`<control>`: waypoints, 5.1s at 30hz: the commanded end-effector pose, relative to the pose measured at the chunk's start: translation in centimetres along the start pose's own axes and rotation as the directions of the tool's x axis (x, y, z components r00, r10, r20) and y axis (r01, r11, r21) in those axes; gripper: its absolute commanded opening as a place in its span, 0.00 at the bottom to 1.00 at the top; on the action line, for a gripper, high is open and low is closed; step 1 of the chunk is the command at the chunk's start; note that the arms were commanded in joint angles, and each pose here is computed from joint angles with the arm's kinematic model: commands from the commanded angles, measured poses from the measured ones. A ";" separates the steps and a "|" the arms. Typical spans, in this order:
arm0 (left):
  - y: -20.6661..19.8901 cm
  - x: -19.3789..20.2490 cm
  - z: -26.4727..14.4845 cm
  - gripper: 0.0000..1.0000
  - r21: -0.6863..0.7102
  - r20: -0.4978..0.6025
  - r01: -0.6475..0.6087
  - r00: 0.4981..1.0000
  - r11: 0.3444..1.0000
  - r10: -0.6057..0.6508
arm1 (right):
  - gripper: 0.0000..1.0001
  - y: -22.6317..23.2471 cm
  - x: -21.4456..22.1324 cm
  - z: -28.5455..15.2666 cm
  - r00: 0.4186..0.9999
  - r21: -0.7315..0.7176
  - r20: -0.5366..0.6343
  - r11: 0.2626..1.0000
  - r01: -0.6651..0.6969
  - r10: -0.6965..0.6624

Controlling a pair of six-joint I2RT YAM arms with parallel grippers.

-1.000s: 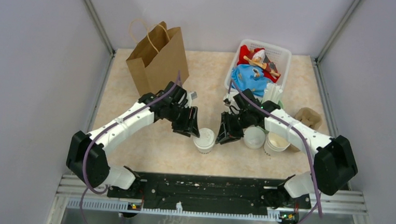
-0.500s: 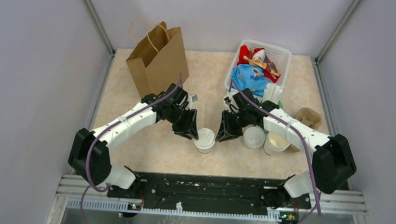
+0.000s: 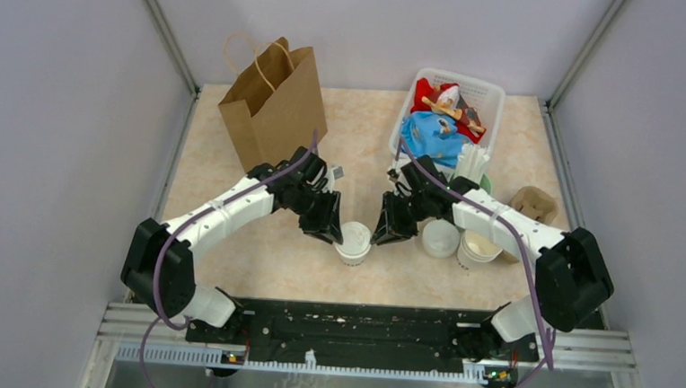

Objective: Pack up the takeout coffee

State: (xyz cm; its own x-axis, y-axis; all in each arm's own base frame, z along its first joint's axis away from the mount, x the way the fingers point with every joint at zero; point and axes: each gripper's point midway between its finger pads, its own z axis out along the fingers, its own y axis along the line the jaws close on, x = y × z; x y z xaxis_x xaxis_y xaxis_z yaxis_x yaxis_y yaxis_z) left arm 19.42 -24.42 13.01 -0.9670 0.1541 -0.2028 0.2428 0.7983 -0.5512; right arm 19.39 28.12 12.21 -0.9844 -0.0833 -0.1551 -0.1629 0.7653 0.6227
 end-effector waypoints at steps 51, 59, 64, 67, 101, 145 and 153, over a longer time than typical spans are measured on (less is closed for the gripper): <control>4.6 2.4 1.8 0.40 0.072 -0.002 0.097 0.995 0.993 -0.098 | 0.40 -2.3 -0.4 3.2 0.998 -0.191 -0.042 0.980 0.045 -0.054; 1.5 -1.0 0.5 0.46 0.187 0.091 -0.029 0.996 0.982 0.012 | 0.42 0.4 -0.2 0.8 0.999 -0.252 -0.035 0.968 0.019 -0.028; 1.2 -3.2 1.2 0.46 0.190 0.094 -0.073 0.994 0.979 0.056 | 0.44 1.5 0.2 0.2 0.999 -0.290 -0.006 0.956 -0.052 0.053; 0.6 -4.8 1.3 0.45 0.200 0.107 -0.102 0.991 0.975 0.082 | 0.44 1.8 0.6 0.3 0.995 -0.316 0.001 0.944 -0.095 0.100; -0.1 -0.1 0.2 0.63 0.269 0.006 0.057 0.998 0.962 -0.061 | 0.51 0.2 -4.1 0.2 0.997 -0.355 -0.055 0.934 0.034 -0.057; 5.8 2.9 3.4 0.46 0.049 -0.046 0.064 0.997 0.997 -0.062 | 0.43 -5.6 -0.4 4.7 0.995 -0.199 -0.072 0.976 -0.084 0.071; 0.9 -2.1 -0.5 0.52 0.146 0.081 -0.023 0.997 0.989 0.011 | 0.56 -0.8 -4.2 0.0 0.999 -0.201 0.005 0.979 0.037 -0.037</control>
State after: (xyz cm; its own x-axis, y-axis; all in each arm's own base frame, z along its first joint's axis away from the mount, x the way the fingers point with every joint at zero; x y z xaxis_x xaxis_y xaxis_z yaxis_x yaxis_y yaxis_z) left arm 19.93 -24.27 11.99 -0.9722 0.1180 -0.2022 0.2292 0.6552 -0.7198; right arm 22.62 29.05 11.02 -0.9821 -0.1189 -0.1463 -0.1872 0.5216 0.8324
